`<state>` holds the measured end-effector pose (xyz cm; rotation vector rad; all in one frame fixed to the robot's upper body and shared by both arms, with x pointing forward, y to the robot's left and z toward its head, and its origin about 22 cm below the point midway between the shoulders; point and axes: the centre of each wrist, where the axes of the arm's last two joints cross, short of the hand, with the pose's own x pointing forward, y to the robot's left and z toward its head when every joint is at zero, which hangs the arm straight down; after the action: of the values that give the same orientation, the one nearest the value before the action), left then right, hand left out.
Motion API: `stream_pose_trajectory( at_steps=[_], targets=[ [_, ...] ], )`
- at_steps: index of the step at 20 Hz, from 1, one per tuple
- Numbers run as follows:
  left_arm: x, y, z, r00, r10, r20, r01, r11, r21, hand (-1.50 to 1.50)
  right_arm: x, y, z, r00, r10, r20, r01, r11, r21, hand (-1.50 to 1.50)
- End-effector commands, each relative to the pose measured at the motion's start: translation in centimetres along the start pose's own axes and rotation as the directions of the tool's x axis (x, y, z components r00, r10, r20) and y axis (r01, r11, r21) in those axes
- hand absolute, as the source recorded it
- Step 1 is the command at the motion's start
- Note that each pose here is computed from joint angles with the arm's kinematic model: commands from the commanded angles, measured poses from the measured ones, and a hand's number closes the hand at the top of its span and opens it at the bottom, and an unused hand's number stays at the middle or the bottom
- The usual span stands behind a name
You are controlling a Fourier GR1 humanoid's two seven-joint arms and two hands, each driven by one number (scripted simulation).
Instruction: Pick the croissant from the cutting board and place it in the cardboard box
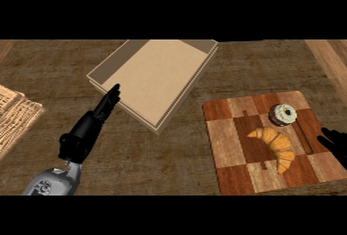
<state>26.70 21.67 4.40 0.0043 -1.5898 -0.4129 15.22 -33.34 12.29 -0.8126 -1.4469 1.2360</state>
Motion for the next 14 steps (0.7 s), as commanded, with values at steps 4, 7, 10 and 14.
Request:
stream_pose_trajectory(
  at_steps=[4, 7, 10, 14],
  targets=[
    [0.7, -0.4, 0.9, 1.0, -0.006, 0.009, 0.006, 0.999, -0.035, 0.0, 3.4, -2.7, 1.3, 0.994, -0.034, -0.107, 0.051, 0.986, 0.159, -1.5],
    [1.6, -1.9, -1.6, 1.0, 0.001, 0.018, 0.0, 0.998, -0.061, 0.0, 3.8, -2.5, -0.1, 0.989, -0.059, -0.137, 0.081, 0.984, 0.156, -1.5],
    [2.2, -1.0, -2.2, 1.0, 0.01, 0.018, -0.009, 0.999, -0.044, 0.0, 5.2, -1.3, -2.1, 0.985, -0.091, -0.148, 0.11, 0.986, 0.123, -1.5],
    [-0.6, -1.0, -2.6, 0.999, -0.022, 0.028, 0.023, 0.999, -0.037, 0.0, 3.1, 0.1, -2.8, 0.985, -0.087, -0.148, 0.11, 0.982, 0.153, -1.5]
  ],
)
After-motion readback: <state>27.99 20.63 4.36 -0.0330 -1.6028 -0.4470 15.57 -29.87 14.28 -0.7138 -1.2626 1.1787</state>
